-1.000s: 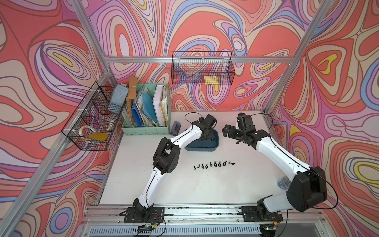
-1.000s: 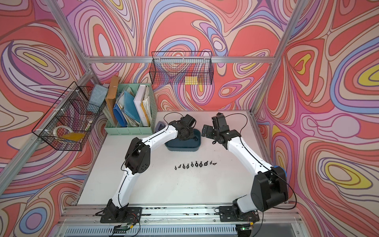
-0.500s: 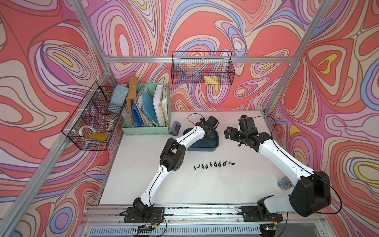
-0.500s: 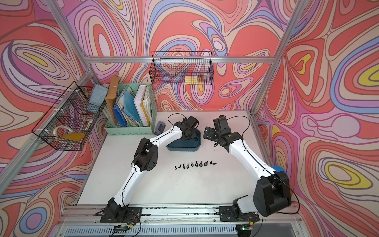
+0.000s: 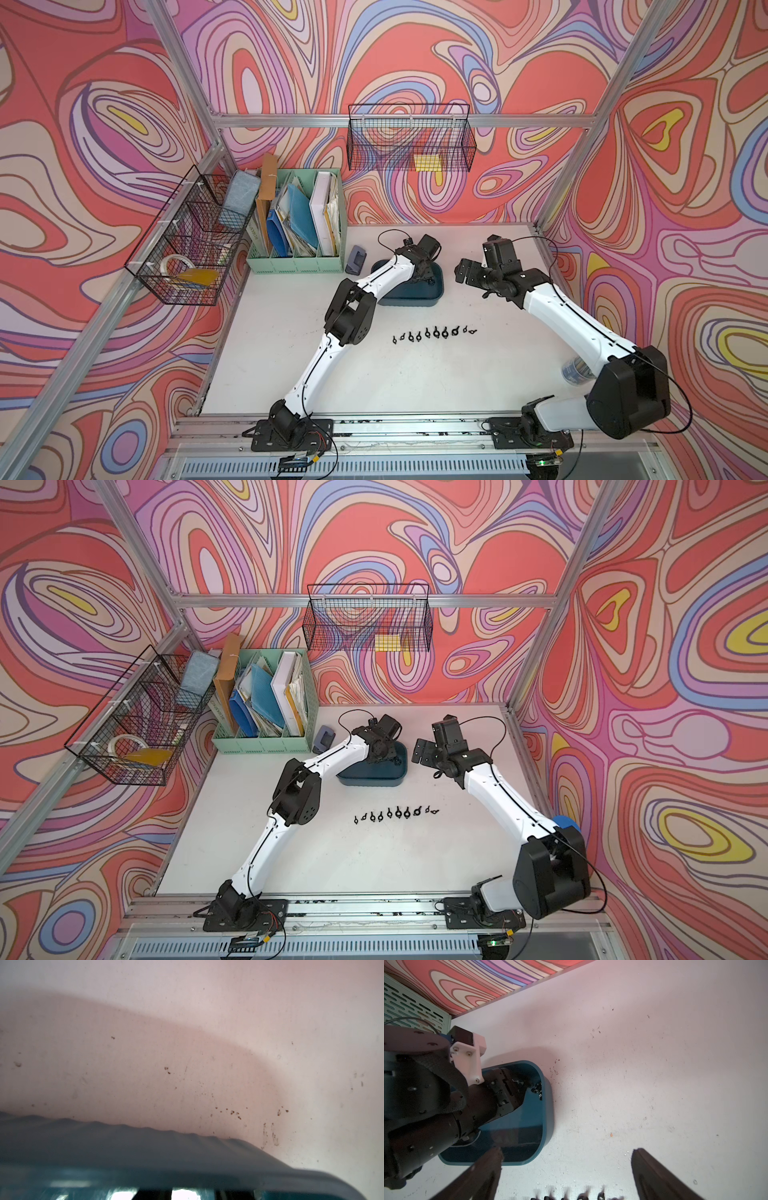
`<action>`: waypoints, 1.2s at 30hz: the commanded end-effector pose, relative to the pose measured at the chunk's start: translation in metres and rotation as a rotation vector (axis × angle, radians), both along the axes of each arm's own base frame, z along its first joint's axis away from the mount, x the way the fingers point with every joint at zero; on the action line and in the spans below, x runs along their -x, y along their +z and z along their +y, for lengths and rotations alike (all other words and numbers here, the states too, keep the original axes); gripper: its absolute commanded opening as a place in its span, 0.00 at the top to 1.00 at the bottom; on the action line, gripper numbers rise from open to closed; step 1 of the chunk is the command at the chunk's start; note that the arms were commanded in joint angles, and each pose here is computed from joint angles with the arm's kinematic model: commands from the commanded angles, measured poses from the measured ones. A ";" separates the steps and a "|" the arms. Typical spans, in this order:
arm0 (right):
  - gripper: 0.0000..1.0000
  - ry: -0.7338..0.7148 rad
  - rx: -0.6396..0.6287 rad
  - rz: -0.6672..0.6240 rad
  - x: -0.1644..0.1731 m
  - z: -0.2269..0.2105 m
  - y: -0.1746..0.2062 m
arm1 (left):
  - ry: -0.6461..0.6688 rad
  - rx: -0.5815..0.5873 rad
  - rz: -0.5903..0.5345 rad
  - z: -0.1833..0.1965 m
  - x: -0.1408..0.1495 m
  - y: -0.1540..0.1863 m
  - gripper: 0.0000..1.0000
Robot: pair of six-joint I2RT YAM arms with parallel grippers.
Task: Take out the wing nut from the storage box
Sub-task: Pick up the wing nut from the storage box.
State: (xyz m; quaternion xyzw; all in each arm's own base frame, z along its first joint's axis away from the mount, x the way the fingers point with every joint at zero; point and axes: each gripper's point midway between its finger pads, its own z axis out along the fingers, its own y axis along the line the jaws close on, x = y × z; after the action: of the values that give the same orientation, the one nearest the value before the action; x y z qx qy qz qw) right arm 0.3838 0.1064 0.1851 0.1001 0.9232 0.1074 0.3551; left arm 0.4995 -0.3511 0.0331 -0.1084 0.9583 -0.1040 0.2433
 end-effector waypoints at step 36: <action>0.02 0.023 -0.045 0.004 -0.004 0.008 0.002 | -0.072 0.096 -0.036 0.008 0.019 0.027 1.00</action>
State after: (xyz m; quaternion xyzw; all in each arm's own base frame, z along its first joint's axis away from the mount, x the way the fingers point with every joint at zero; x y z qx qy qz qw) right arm 0.3833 0.1101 0.1838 0.0976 0.9242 0.1171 0.3501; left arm 0.4811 -0.3455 0.0345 -0.0949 0.9579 -0.1323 0.2364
